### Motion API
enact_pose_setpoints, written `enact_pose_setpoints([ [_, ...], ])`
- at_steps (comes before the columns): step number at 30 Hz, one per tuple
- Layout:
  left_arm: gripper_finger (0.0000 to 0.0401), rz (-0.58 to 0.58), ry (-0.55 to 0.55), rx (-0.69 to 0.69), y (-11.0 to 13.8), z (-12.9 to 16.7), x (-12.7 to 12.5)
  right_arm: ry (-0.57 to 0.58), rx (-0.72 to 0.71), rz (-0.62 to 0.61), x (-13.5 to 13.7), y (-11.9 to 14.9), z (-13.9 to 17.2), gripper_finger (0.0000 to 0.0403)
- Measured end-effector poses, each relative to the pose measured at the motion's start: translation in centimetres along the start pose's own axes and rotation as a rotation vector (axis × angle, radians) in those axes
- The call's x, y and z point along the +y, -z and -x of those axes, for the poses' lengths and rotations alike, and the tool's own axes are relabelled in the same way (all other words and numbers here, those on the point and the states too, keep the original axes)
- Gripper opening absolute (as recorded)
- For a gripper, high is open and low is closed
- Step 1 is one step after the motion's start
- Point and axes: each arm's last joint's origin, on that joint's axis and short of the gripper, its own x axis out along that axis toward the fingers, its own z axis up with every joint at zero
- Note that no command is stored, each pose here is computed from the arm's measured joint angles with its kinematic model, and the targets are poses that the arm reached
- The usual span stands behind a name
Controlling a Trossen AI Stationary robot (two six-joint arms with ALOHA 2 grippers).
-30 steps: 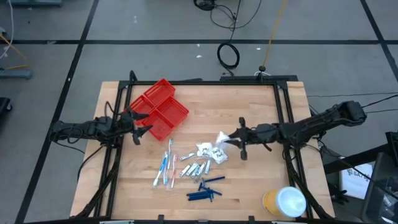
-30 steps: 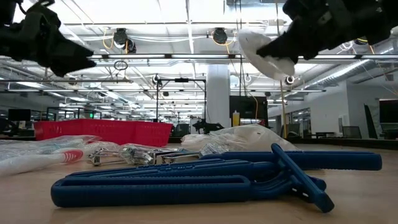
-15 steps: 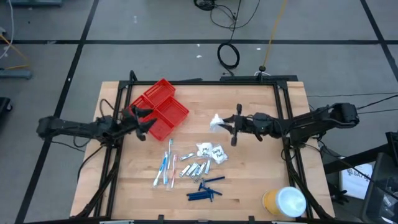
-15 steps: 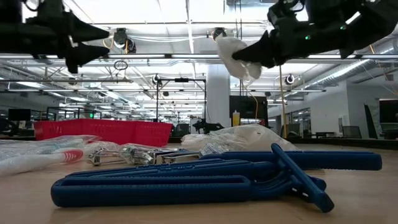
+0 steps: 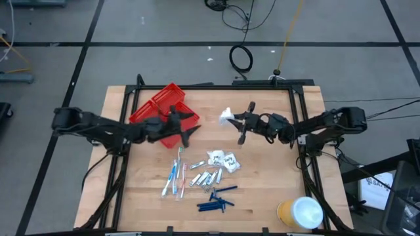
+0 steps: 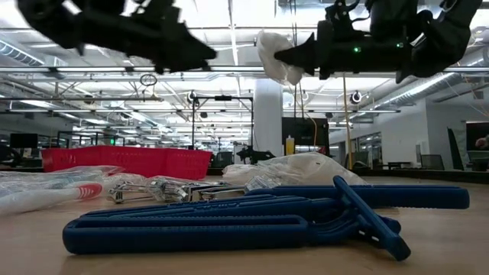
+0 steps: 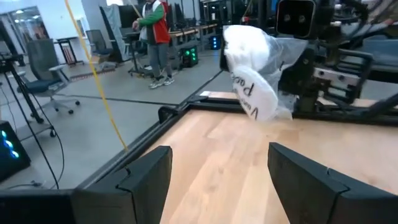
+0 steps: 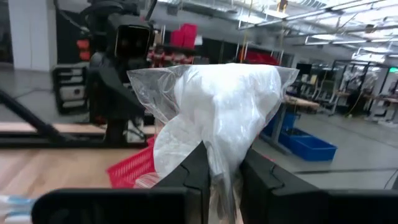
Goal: Pick & Place Travel size toiletries
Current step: Put the right vanity pack into the horizontal right red bin
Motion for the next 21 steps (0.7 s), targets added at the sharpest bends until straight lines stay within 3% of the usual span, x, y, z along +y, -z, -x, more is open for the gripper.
enact_pose_setpoints([
  [7, 0.0257, 0.046, 0.109, -0.014, -1.5, -4.8, -1.4, -0.003, 0.012, 0.017, 0.1, -0.1, -0.6, 0.0045],
  [11, 0.0257, 0.044, 0.110, -0.008, -1.6, -6.8, -2.1, -0.004, -0.002, 0.016, 0.2, -0.3, -0.7, 0.0045],
  [18, 0.0257, 0.023, 0.104, -0.016, -2.0, -8.0, -2.5, -0.006, 0.014, 0.012, 0.2, -0.2, -0.7, 0.0045],
  [21, 0.0237, 0.035, 0.064, -0.021, -2.2, -8.0, -2.2, -0.008, 0.023, 0.014, 0.2, -0.1, -0.7, 0.0045],
])
